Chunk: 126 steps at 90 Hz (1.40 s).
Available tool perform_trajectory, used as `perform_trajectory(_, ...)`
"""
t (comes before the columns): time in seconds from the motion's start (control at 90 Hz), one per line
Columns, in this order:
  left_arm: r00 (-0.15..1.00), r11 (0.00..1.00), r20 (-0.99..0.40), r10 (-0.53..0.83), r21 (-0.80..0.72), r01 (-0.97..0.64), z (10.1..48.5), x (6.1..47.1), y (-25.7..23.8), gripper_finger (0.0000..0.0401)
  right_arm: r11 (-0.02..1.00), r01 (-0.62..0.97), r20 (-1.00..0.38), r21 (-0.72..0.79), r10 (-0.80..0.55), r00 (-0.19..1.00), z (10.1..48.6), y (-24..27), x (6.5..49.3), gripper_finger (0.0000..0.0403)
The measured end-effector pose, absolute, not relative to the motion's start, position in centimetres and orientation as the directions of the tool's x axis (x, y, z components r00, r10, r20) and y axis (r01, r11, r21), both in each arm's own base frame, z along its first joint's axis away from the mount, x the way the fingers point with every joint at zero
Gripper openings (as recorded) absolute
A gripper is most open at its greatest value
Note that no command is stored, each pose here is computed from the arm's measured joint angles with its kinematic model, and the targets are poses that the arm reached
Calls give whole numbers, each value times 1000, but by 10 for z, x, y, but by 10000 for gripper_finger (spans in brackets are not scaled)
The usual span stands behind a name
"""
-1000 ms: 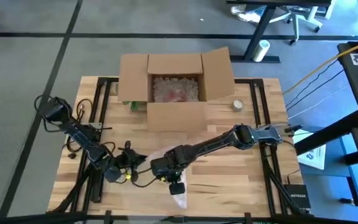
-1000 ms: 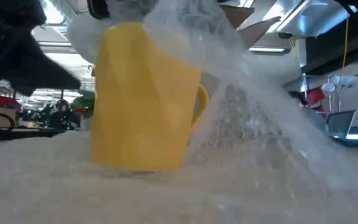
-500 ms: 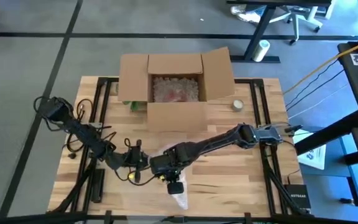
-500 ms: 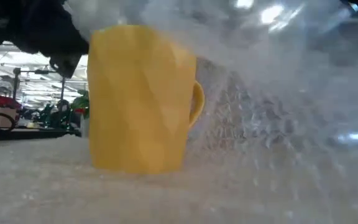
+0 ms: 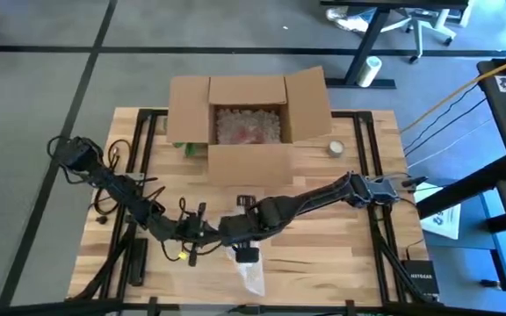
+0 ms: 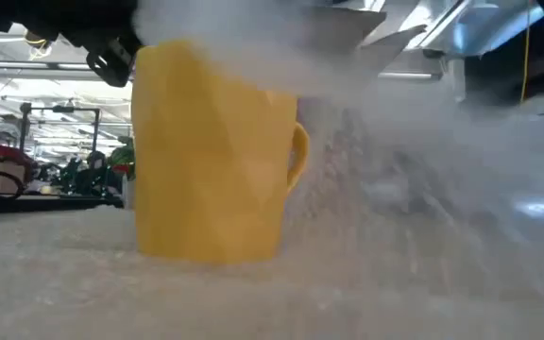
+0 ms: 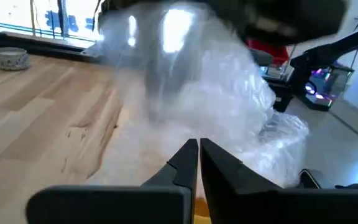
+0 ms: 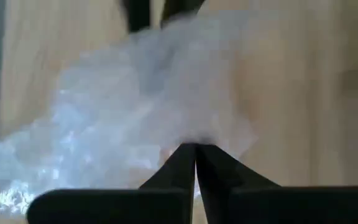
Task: Wrap mug
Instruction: Wrap the yellow cup with bubble wrap
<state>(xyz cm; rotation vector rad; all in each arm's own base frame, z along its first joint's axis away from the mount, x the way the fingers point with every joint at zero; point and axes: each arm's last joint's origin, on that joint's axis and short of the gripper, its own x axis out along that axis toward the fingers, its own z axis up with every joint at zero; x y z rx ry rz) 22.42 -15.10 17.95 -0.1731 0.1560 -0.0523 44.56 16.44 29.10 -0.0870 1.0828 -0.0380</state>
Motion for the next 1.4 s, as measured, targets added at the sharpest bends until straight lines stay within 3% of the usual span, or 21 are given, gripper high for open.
perform_trajectory(0.133,985,982,-154,-73,-182,45,179,224,-151,0,986,23,-830,-165,-151,537,294,171,448,0)
perform_trajectory(0.356,984,981,-156,-86,-187,56,179,225,-151,0,992,-86,-800,-88,-19,600,298,186,452,0)
perform_trajectory(0.544,984,980,-155,-89,-192,59,179,225,-151,0,982,-175,-825,67,153,544,290,192,454,0)
perform_trajectory(0.889,979,973,-159,-128,-210,93,179,218,-161,0,983,-155,-884,103,162,439,242,193,460,0)
perform_trajectory(1.1,968,955,-149,-202,-249,160,180,202,-180,0,983,-141,-894,120,169,414,229,185,464,0)
perform_trajectory(1.4,961,951,-207,-183,-285,120,172,180,-197,0,978,-117,-882,173,207,423,211,173,471,0)
